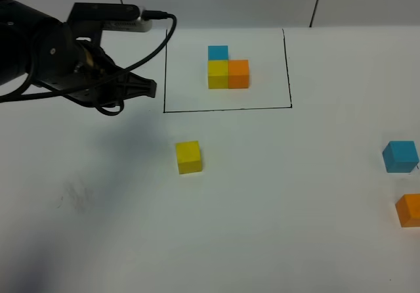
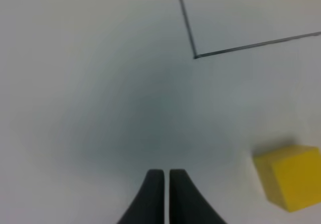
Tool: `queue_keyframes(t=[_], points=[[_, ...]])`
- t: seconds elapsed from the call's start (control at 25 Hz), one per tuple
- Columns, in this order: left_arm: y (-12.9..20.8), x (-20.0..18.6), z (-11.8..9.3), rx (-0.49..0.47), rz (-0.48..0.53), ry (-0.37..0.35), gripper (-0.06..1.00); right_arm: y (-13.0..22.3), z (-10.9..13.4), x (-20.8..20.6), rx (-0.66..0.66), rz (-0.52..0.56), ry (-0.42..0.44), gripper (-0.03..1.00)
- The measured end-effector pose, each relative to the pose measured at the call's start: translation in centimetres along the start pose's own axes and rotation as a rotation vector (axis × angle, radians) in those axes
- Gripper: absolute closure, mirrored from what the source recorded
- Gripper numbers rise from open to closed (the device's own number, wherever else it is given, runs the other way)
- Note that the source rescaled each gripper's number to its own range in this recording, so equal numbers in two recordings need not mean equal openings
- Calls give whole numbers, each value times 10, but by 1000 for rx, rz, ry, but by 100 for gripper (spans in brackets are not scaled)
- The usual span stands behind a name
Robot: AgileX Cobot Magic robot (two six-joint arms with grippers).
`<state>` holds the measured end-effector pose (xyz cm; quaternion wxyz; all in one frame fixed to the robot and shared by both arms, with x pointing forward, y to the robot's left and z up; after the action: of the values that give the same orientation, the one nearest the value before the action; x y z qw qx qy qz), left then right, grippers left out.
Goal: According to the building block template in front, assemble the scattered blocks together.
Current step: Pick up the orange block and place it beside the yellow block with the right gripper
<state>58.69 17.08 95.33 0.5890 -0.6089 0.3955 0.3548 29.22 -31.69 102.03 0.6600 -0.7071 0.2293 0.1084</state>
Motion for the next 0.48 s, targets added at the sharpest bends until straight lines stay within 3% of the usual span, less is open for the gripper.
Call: queue_keyframes(t=[0.48], points=[[61, -48, 97, -220, -5, -122, 94, 0, 0, 0, 0, 0, 0, 97]])
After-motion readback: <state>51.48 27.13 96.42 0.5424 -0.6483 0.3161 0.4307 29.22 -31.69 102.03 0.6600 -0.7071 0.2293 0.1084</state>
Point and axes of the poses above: a point on each arm's last joint axis where the gripper is mounted, x pointing out along that axis toward the gripper, z along the wrist's bending axis when the last joint is at zero, y = z × x, the point moved 7 cm from there along x, pointing out along that axis toward the gripper, and after that the axes turned 7 degrees about -x, right-handed, at the moved point
